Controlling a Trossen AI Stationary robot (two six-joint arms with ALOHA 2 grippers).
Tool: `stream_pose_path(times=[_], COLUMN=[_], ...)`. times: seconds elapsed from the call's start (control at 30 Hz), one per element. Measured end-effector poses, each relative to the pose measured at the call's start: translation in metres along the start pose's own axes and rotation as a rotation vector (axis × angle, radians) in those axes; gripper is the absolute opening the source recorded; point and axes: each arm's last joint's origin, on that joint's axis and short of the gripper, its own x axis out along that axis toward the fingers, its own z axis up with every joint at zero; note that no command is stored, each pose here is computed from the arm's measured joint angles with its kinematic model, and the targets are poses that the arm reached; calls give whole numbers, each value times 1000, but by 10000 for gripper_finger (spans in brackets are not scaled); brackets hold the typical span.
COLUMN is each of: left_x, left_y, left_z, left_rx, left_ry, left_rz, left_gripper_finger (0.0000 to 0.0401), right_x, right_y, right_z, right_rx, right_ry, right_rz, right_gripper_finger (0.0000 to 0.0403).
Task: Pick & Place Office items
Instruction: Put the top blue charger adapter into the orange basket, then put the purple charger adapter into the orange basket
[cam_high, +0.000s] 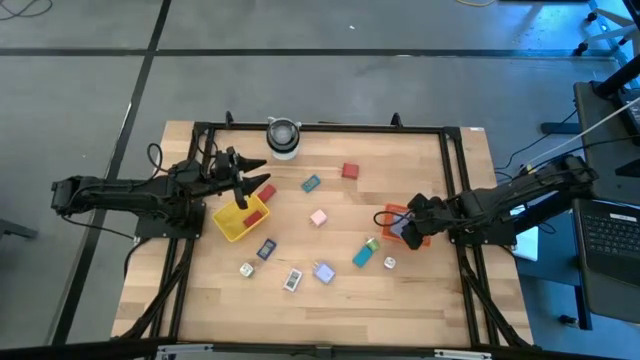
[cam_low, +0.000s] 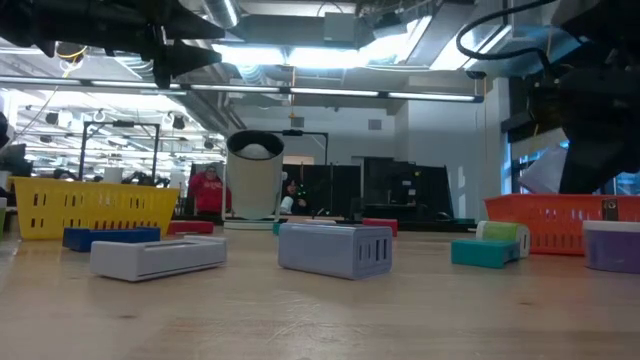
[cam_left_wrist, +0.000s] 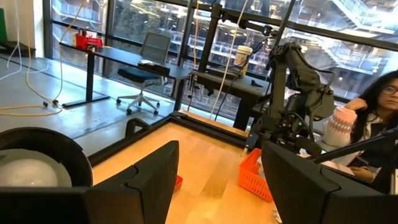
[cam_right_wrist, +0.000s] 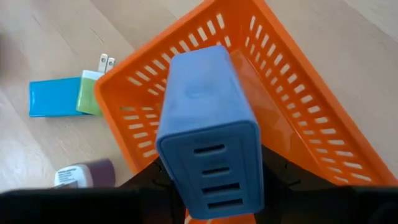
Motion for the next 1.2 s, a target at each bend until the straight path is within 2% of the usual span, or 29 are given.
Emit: stream_pose_path(times=[0.4,0.63,1.07,1.2], left_x=[0,0,0,0], left_y=[0,0,-1,-1], left_z=[0,-1,-1,-1], left_rx=[-1,-2,-17,-16], left_ry=[0,8,18,19], left_rz=[-1,-6,-40,-40], left_gripper_finger=[226,226,226,226], right_x=[12,13,14,14], right_y=[1,-2,-6,-7], right_z=[-2,-1,3,5], right_rx=[-42,-50,-67,-66], right_ry=[34,35,49,55], right_rz=[-81,-112,-127,-129], right_gripper_finger=[123,177,190,210])
